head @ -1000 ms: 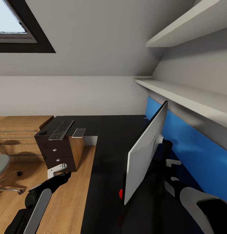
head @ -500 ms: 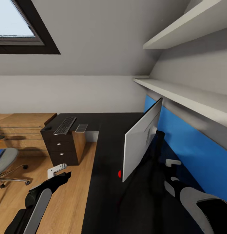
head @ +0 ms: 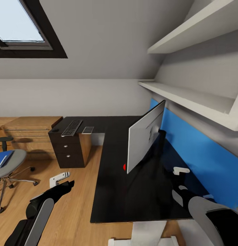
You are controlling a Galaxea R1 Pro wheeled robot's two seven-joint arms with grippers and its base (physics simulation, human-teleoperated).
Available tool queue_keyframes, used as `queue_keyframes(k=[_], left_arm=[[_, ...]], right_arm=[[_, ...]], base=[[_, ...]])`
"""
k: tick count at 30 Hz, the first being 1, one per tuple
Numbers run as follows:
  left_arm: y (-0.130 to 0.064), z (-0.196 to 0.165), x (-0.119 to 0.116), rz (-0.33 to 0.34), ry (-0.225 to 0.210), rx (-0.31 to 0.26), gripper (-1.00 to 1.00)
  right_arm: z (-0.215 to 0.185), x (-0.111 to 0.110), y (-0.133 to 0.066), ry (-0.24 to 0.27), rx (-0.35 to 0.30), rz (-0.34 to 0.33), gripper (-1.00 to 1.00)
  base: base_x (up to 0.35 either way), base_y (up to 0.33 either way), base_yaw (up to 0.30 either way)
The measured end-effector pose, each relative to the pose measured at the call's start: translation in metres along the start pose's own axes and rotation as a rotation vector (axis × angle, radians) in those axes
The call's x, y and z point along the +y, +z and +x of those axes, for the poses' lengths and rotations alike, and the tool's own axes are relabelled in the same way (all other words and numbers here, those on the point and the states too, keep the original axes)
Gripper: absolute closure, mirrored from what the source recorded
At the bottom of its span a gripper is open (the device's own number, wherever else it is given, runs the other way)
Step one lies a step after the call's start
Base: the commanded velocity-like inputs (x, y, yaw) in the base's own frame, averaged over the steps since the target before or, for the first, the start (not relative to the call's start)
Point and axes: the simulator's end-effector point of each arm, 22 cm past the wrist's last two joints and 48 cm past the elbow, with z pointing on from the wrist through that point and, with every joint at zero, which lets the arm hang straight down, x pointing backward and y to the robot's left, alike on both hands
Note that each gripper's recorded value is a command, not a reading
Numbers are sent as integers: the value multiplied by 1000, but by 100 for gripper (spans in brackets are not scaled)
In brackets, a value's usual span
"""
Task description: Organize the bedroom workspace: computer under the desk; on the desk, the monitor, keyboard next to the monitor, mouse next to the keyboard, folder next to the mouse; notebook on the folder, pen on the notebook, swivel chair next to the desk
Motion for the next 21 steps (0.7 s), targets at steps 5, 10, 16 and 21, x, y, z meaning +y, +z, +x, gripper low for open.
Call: queue_keyframes(k=[5,10,16,21], left_arm=[[0,0,0,1,0,1,-100],[0,0,0,0,-1,1,-100],[0,0,0,-1,0,0,-100],[0,0,1,-1,0,0,-100]], right_arm=[[1,0,0,4,8,2,-100],[22,9,1,-3,134,-9,-100],[7,45,3,21,346,-78,-100],[-8,61,-28,81,393,-78,-100]], base=[[-334,17,0],[-312,54,0],[-98,15,0],[-10,1,0]])
